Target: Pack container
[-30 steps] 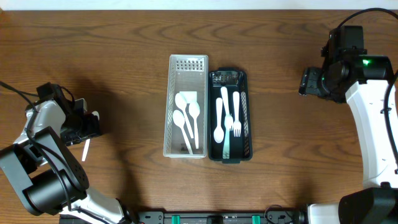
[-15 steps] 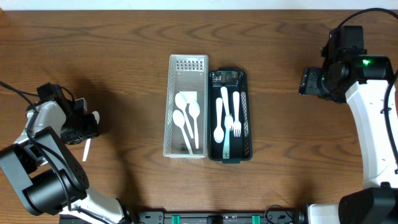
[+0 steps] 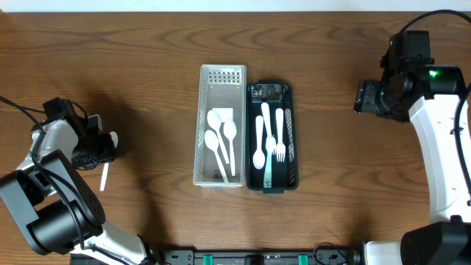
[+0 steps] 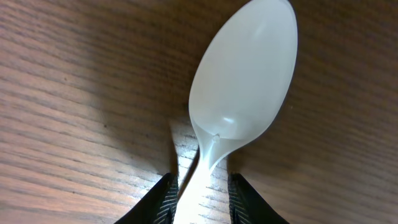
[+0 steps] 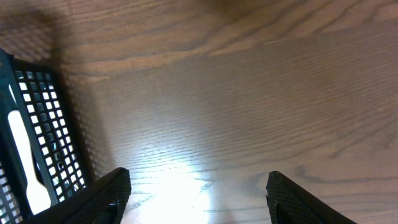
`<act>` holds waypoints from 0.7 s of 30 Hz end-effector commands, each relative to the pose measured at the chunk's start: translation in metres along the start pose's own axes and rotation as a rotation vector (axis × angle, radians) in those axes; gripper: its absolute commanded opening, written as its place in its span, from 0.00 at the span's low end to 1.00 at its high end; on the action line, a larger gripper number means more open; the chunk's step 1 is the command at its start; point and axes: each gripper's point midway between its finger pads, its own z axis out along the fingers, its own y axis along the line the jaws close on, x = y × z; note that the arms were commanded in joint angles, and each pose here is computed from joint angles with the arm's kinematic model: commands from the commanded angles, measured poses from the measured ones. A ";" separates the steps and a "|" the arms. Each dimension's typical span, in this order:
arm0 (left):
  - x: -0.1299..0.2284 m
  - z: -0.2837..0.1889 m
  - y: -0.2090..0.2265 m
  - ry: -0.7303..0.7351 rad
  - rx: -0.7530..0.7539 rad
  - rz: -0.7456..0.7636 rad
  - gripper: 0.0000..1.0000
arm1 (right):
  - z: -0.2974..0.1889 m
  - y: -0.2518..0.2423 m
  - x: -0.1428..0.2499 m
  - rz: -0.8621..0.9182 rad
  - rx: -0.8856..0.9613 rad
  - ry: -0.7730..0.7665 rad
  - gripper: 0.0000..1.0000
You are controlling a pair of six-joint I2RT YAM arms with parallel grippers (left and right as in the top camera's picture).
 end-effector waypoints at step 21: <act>0.011 0.030 0.002 0.062 0.008 -0.011 0.29 | 0.002 -0.004 0.004 -0.006 0.015 0.024 0.73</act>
